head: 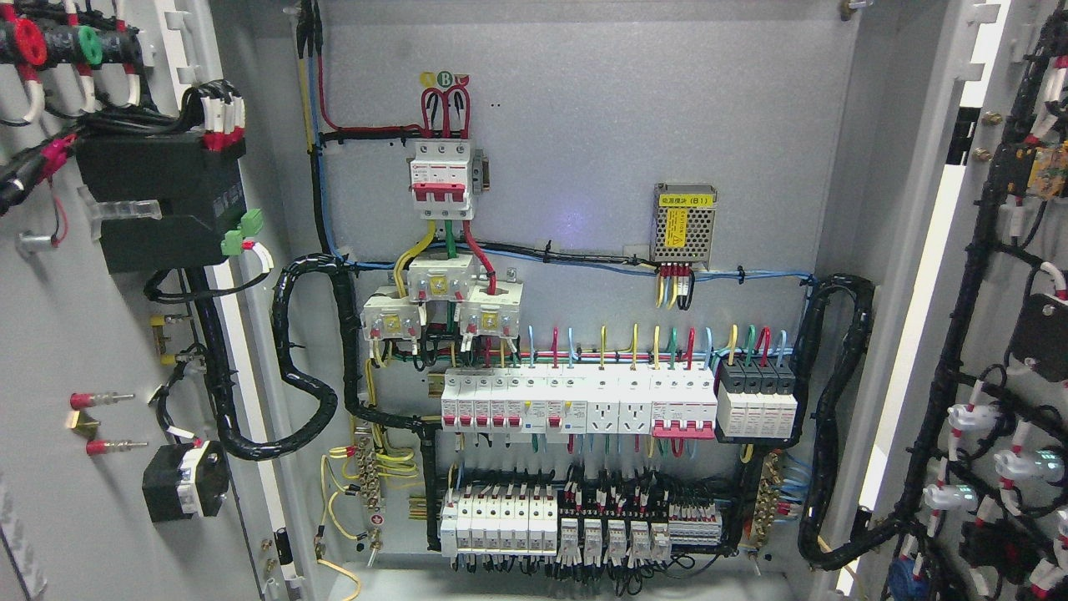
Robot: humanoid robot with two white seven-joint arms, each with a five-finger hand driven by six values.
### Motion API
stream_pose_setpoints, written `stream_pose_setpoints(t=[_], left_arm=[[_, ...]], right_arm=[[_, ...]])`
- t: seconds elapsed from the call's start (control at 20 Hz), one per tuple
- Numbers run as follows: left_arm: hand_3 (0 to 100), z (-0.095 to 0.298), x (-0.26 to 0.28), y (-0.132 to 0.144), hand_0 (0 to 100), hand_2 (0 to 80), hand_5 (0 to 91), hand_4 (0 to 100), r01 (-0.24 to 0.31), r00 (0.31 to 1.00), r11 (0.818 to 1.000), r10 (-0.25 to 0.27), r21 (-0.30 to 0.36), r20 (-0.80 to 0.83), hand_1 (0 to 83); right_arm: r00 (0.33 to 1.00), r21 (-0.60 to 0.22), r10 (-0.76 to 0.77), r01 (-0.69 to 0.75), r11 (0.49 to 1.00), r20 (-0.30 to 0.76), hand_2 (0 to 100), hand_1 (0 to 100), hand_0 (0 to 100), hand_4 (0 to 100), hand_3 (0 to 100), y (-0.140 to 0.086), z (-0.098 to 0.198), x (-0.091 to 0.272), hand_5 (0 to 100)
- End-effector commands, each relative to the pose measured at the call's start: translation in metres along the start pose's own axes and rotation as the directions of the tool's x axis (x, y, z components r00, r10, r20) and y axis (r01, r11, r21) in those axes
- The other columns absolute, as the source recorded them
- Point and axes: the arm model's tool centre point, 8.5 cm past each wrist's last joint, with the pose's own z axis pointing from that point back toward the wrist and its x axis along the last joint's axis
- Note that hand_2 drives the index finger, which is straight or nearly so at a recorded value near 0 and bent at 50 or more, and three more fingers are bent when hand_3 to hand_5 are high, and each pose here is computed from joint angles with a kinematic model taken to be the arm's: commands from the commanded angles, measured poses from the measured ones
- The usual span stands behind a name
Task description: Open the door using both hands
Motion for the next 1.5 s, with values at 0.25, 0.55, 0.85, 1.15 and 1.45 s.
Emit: stream_pose_setpoints(t=[0.25, 0.55, 0.85, 1.15, 1.45], left_arm=[[0, 0.004, 0.003, 0.02, 12, 0.0, 0.0, 0, 0.004, 1.0, 0.996, -0.006, 0.088, 0.029, 38.9], [0, 0.009, 0.008, 0.027, 12, 0.0, 0.0, 0, 0.009, 0.997, 0.993, -0.018, 0.116, 0.081, 38.9], [0, 0.021, 0.011, 0.033, 12, 0.0, 0.0, 0, 0.039, 0.991, 0.99, -0.056, 0.136, 0.125, 38.9], [0, 0.029, 0.011, 0.037, 12, 0.0, 0.0, 0, 0.038, 0.99, 0.987, -0.058, 0.154, 0.128, 38.9], [0, 0.034, 0.01, 0.049, 12, 0.0, 0.0, 0, 0.042, 0.991, 0.982, -0.065, 0.186, 0.119, 38.9]], right_arm=[[1.0, 0.012, 0.009, -0.009, 1.0, 0.019, 0, 0, 48, 9, 11, -0.003, -0.004, 0.004, 13], [1.0, 0.016, 0.011, -0.011, 1.0, 0.021, 0, 0, 48, 9, 11, -0.003, -0.005, 0.005, 14], [1.0, 0.002, -0.009, 0.009, 1.0, 0.023, 0, 0, 48, 9, 11, -0.004, -0.005, 0.005, 14], [0.999, 0.003, -0.032, 0.032, 0.999, 0.023, 0, 0, 48, 9, 11, -0.009, -0.005, 0.005, 14], [0.999, 0.002, -0.045, 0.045, 0.999, 0.025, 0, 0, 48, 10, 12, -0.011, -0.007, 0.005, 15]])
